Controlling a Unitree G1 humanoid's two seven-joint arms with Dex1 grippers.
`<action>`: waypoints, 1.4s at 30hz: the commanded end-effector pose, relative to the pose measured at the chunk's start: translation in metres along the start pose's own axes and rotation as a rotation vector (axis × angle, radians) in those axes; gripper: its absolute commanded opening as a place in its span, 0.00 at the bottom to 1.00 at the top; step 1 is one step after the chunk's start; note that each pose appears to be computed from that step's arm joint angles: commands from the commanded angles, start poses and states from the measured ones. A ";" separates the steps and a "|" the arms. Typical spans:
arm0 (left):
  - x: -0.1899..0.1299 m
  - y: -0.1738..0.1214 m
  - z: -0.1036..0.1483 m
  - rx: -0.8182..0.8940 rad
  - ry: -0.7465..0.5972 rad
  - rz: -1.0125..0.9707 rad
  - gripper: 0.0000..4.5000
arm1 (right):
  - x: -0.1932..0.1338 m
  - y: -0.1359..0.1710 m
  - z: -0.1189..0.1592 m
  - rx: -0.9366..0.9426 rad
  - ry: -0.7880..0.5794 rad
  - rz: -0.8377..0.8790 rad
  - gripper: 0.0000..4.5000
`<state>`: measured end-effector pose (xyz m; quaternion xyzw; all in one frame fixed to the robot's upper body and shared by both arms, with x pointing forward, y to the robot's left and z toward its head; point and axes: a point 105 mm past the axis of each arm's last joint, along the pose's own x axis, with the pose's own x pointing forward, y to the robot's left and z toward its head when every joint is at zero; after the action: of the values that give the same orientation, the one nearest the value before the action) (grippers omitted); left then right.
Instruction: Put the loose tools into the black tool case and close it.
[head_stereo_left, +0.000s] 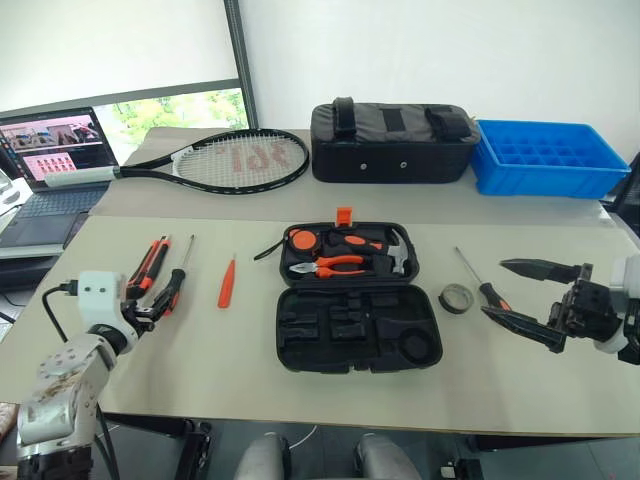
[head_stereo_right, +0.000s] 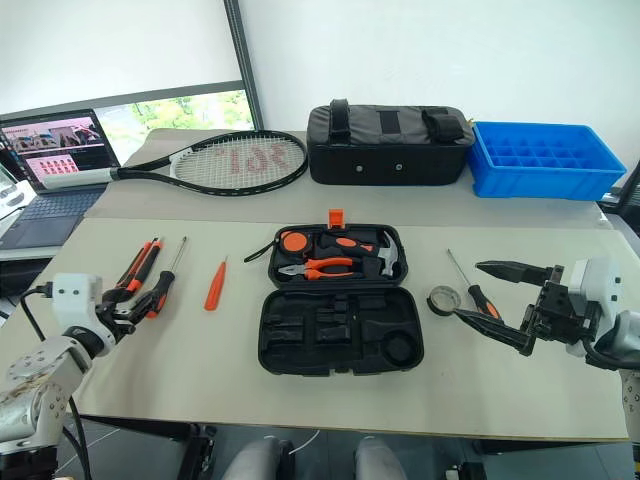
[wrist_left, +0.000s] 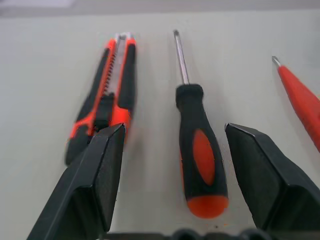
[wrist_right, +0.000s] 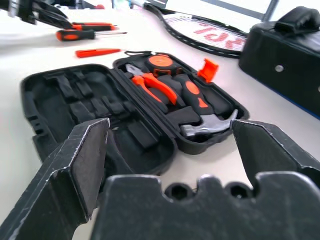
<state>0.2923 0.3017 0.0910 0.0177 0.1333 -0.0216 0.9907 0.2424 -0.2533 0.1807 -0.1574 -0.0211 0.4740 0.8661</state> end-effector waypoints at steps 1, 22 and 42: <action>0.006 -0.003 0.001 0.006 0.026 -0.008 0.75 | -0.007 0.000 0.013 -0.028 -0.036 0.036 1.00; 0.018 -0.001 -0.008 -0.057 0.104 0.004 0.21 | -0.024 0.005 0.024 -0.008 -0.096 0.162 1.00; 0.000 -0.167 0.059 0.754 -0.162 -1.131 0.21 | -0.025 0.000 0.012 -0.004 -0.059 0.187 1.00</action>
<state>0.3003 0.1409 0.1422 0.2455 0.0386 -0.5482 0.7986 0.2308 -0.2700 0.1866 -0.1193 -0.0209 0.5474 0.8280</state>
